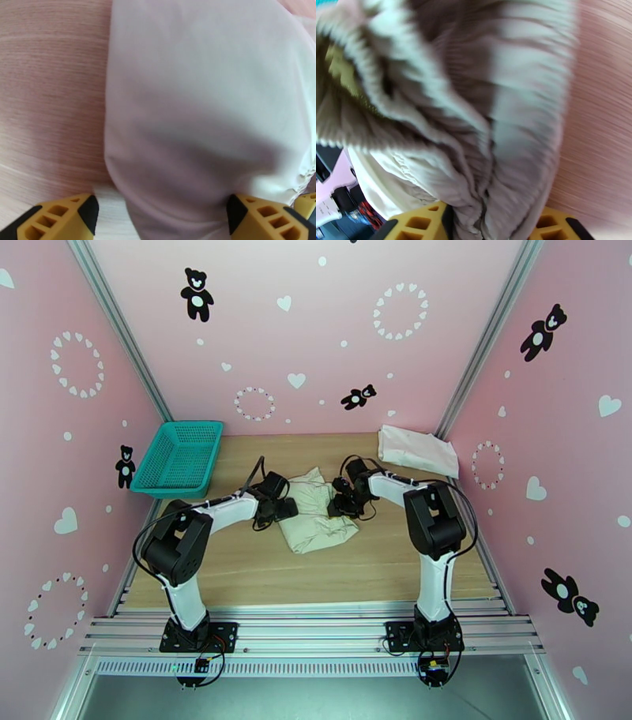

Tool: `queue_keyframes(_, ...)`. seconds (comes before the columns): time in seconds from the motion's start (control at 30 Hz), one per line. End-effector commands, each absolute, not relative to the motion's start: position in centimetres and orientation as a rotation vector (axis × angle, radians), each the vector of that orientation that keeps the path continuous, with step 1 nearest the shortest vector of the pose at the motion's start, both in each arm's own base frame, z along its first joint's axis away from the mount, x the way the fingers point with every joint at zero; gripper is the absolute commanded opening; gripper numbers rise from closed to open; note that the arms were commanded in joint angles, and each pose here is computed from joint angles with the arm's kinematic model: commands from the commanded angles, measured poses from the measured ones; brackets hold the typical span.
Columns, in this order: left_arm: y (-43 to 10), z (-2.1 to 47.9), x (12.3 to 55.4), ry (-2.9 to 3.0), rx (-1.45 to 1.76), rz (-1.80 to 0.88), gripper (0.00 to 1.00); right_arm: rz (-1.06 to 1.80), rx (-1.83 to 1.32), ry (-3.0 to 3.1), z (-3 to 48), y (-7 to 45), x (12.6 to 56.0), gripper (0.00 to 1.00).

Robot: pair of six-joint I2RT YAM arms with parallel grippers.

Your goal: Fold and stack the mixed laundry pile

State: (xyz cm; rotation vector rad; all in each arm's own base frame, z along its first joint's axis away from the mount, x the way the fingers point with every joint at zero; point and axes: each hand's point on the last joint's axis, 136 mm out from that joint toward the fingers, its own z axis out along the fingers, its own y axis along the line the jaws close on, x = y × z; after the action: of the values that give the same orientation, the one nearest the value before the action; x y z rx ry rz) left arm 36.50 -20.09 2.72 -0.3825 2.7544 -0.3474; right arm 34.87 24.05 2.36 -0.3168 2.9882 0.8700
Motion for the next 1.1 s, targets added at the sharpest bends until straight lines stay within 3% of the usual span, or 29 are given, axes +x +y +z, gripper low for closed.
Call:
queue_keyframes(0.0, -20.6, 1.6, 36.8, 2.772, -0.362, -0.377, 0.91, 0.819, -0.314, 3.079, 0.2, 24.6, 33.5, 0.26)
queue_keyframes(0.2, -20.5, 2.6, 36.8, 2.751, -0.342, -0.383, 0.91, 0.608, -0.318, 3.034, 1.5, 23.2, 35.6, 0.00)
queue_keyframes(0.5, -19.7, 8.3, 37.2, 2.652, -0.280, -0.367, 0.93, -0.120, -0.420, 2.826, 7.7, 16.3, 41.9, 0.00)
queue_keyframes(0.7, -19.0, 8.5, 36.9, 2.641, -0.288, -0.352, 0.93, -0.443, -0.436, 2.643, 11.9, 12.4, 46.8, 0.00)
queue_keyframes(1.07, -18.4, 6.2, 35.6, 2.678, -0.326, -0.351, 0.94, -0.676, -0.468, 2.427, 17.9, 6.1, 55.0, 0.00)
